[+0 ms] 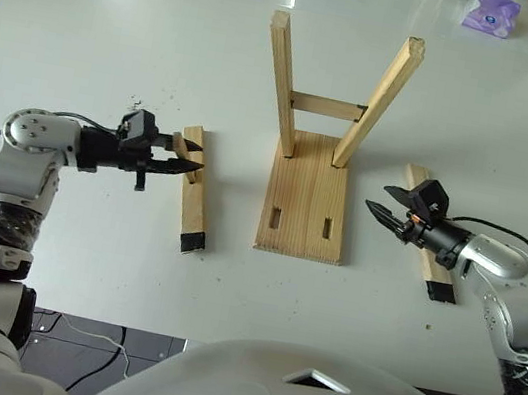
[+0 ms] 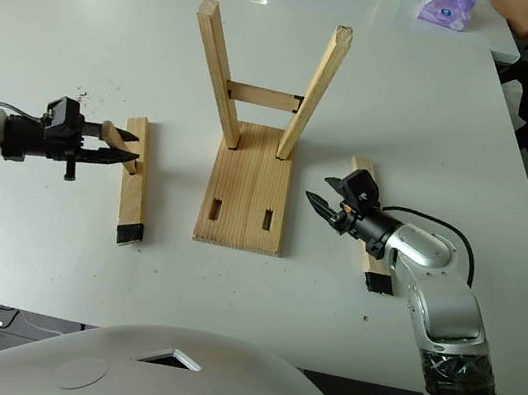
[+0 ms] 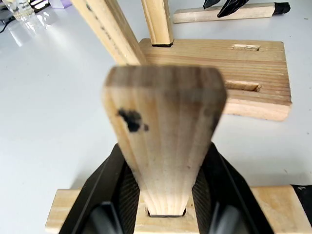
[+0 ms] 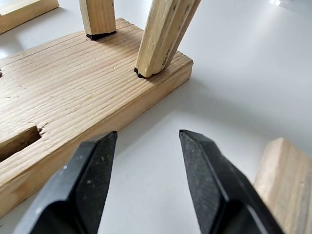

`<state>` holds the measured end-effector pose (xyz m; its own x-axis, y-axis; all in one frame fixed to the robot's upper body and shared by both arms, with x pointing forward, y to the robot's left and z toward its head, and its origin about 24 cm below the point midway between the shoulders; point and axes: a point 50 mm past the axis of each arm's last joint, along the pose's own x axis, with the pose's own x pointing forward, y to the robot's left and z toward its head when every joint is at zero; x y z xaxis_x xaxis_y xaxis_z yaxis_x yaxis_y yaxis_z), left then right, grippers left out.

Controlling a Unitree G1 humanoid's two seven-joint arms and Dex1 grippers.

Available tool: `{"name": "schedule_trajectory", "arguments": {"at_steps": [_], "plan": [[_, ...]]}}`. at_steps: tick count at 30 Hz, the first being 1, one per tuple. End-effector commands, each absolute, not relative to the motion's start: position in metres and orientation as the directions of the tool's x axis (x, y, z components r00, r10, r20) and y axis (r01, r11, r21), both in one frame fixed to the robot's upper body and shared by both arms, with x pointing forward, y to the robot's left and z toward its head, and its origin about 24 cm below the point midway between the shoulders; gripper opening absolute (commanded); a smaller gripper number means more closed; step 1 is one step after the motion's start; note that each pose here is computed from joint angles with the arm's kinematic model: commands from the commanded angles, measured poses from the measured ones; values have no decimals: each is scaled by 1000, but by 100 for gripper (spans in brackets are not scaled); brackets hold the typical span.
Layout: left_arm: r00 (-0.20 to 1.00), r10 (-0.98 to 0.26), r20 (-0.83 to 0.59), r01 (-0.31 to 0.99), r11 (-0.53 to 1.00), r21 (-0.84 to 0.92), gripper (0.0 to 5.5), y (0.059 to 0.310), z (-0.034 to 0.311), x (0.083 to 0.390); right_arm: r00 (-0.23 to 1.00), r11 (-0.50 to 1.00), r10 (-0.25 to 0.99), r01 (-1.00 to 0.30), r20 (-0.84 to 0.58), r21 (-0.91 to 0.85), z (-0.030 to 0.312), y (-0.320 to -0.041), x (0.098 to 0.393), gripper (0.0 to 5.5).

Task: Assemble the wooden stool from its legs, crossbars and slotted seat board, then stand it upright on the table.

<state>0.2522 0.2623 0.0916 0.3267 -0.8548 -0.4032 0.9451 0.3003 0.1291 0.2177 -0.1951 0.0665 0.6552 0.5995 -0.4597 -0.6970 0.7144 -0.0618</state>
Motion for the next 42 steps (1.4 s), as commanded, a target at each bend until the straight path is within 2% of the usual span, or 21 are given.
{"name": "schedule_trajectory", "arguments": {"at_steps": [1, 9, 16, 22, 29, 35, 39, 40, 42], "plan": [[246, -832, -497, 952, 305, -40, 131, 256, 45, 228, 652, 702, 599, -707, -464, -86, 68, -196, 220, 235], [340, -835, -432, 899, 423, -110, 131, 261, 41, 229, 647, 695, 596, -712, -475, -99, 67, -198, 221, 235], [372, -839, -398, 882, 453, -129, 131, 257, 36, 223, 641, 684, 598, -721, -481, -109, 68, -198, 221, 235], [361, -836, -413, 909, 415, -45, 131, 253, 33, 213, 640, 683, 595, -721, -486, -113, 69, -200, 220, 235], [364, -816, -449, 910, 414, -15, 131, 260, 26, 208, 644, 687, 588, -717, -489, -117, 68, -200, 220, 235], [347, -812, -469, 912, 410, -35, 131, 265, 17, 198, 644, 684, 584, -718, -494, -128, 68, -200, 220, 235], [380, -770, -512, 879, 473, -59, 131, 273, 4, 194, 649, 686, 576, -714, -497, -138, 68, -203, 222, 235], [384, -769, -511, 877, 477, -57, 167, 274, 4, 194, 650, 687, 575, -714, -497, -139, 68, -203, 222, 235], [399, -766, -505, 870, 489, -55, 200, 275, 1, 196, 651, 687, 574, -713, -496, -140, 68, -203, 222, 235]]}}
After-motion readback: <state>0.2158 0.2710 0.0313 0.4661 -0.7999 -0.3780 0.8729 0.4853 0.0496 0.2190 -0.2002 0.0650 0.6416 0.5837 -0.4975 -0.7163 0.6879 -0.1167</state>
